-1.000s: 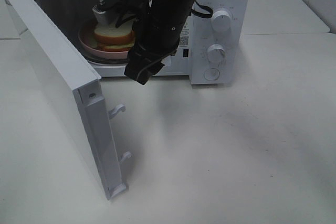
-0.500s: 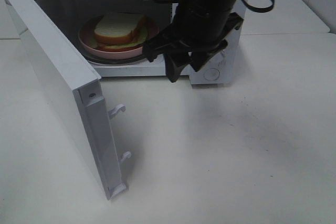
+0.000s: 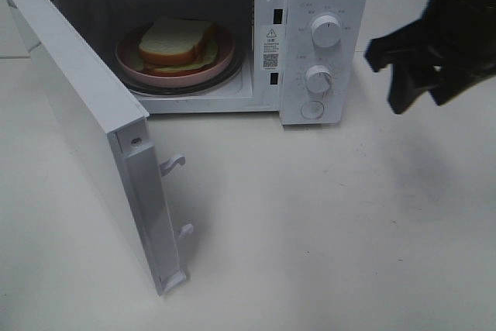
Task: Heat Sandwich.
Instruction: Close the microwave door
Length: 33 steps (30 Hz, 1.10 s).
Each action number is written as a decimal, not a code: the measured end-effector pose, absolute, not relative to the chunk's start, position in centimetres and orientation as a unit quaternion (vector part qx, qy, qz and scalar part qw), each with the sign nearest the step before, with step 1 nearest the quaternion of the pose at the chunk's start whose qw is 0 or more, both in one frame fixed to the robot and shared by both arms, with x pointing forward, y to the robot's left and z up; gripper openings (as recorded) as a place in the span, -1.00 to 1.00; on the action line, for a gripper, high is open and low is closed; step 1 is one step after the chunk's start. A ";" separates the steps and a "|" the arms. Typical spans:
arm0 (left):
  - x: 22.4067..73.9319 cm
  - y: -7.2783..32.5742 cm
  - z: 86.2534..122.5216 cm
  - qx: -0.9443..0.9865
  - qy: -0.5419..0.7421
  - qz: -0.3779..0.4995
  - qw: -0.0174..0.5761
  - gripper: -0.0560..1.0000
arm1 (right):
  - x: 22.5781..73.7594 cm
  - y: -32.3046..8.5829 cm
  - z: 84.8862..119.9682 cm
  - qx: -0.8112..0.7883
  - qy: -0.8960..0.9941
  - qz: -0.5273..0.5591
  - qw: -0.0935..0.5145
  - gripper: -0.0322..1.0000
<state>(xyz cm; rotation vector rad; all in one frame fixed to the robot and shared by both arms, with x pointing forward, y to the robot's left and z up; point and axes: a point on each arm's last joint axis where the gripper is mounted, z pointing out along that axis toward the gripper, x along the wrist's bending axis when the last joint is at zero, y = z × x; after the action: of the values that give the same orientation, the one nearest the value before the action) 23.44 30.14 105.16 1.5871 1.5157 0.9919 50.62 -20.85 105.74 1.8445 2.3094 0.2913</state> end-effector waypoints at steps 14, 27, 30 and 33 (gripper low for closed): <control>23.4 30.1 105.2 0.615 0.588 0.384 0.358 0.41 | 39.8 -27.9 105.6 0.683 0.709 0.120 0.127 0.09; 23.4 30.1 105.2 0.615 0.588 0.384 0.358 0.41 | 31.6 -29.2 104.0 0.671 0.691 0.196 0.184 0.09; 23.4 30.1 105.2 0.615 0.588 0.384 0.358 0.41 | 30.4 -29.4 104.6 0.663 0.682 0.226 0.207 0.09; 23.4 30.1 105.2 0.615 0.588 0.384 0.358 0.41 | 29.0 -29.6 105.1 0.654 0.670 0.262 0.234 0.09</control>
<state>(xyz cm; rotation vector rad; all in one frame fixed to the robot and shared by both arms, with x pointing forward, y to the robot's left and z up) 23.44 30.14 105.16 1.5871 1.5157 0.9919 28.99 -29.58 105.11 1.7941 1.8397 0.7195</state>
